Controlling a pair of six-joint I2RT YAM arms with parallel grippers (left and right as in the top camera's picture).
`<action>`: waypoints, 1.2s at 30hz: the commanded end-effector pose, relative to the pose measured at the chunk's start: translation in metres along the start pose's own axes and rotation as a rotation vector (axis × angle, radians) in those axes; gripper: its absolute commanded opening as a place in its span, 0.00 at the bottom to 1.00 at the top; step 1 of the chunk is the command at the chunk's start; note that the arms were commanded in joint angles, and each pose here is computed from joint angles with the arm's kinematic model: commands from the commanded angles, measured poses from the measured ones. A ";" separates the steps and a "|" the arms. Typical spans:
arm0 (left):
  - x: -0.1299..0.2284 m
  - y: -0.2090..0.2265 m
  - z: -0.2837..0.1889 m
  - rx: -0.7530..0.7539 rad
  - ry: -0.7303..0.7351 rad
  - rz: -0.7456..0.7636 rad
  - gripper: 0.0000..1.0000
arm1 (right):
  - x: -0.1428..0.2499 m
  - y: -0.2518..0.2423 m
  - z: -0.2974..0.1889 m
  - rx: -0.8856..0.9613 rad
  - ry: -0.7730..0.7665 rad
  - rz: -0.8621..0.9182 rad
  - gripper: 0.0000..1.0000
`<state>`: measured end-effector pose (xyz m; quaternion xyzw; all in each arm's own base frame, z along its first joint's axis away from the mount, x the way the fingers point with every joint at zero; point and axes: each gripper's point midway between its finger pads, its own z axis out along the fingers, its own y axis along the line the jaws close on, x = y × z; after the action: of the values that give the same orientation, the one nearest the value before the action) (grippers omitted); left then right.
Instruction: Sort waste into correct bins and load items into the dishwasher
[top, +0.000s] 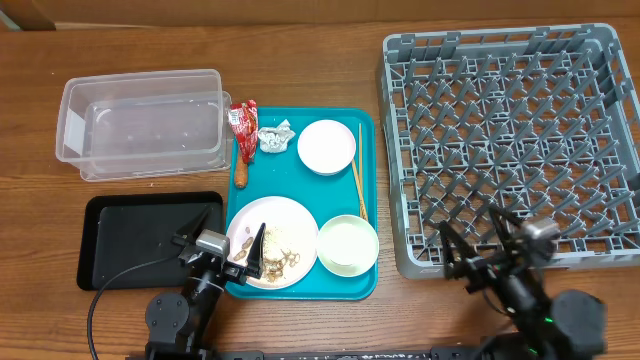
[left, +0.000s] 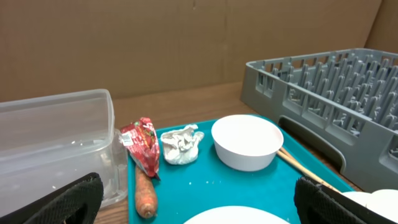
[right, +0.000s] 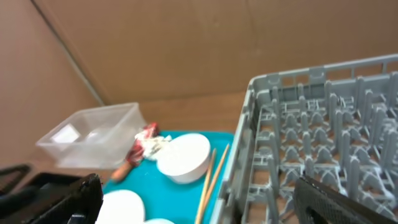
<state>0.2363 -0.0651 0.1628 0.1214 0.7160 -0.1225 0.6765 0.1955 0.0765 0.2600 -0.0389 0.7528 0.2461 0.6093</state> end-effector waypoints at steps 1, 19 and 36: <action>0.000 0.000 0.000 0.004 -0.008 -0.001 1.00 | -0.031 0.016 -0.009 -0.001 0.070 0.036 1.00; 0.000 0.000 0.000 0.004 -0.008 -0.001 1.00 | -0.017 0.047 0.050 -0.065 0.665 0.231 1.00; 0.000 0.000 0.000 0.004 -0.008 -0.001 1.00 | 0.137 0.078 0.093 0.125 1.172 -0.050 0.94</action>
<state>0.2362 -0.0654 0.1622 0.1219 0.7163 -0.1231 0.6760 0.2083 0.2184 0.1501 -0.1619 0.9716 0.1465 0.0913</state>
